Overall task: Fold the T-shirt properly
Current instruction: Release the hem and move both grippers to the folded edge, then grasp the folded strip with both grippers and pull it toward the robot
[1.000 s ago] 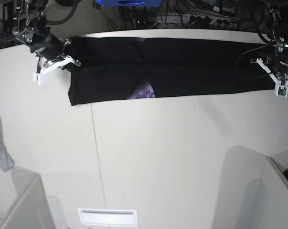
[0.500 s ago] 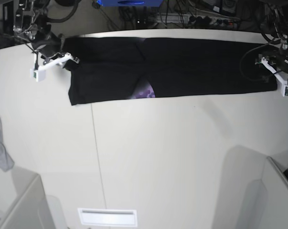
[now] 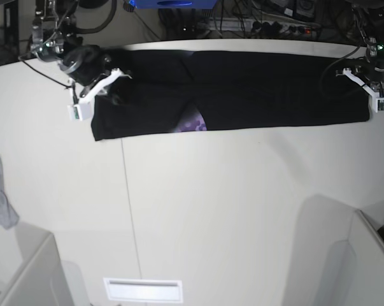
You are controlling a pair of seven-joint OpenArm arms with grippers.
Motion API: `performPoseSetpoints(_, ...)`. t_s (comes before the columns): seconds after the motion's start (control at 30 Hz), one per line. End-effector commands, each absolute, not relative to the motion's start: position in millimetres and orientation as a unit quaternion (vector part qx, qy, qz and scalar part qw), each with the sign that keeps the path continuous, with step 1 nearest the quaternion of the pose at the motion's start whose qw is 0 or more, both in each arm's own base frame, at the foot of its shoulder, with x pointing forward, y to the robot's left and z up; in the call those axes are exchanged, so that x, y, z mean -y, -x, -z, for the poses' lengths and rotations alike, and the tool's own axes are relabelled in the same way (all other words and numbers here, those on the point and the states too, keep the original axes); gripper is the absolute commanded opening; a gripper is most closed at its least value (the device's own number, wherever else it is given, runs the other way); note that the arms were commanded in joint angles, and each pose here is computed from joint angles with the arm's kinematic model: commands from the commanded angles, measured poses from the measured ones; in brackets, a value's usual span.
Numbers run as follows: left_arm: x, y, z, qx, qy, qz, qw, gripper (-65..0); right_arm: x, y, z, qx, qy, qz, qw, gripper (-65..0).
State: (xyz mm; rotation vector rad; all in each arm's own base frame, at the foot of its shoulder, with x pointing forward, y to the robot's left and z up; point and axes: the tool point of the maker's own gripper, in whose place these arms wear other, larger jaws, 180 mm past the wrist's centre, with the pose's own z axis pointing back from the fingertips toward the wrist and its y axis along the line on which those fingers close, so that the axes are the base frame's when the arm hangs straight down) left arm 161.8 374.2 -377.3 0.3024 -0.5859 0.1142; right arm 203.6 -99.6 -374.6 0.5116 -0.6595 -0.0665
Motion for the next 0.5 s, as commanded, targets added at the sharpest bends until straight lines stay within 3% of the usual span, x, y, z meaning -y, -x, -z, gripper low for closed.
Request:
performPoseSetpoints(0.0,-378,-167,374,0.302,-0.152,-0.053,0.94,-65.0,106,-208,377,0.328,-0.231,0.025,0.916,-65.0)
performPoseSetpoints(0.23,-363,-165,425,0.271,-0.111,-0.06,0.954,-65.0,148,-210,439,0.275,-0.144,0.059,0.949,-65.0)
performPoseSetpoints(0.47,-337,-210,435,0.281,-0.073,-0.05,0.956,-65.0,207,-248,448,0.282,-0.099,0.094,0.95,-65.0)
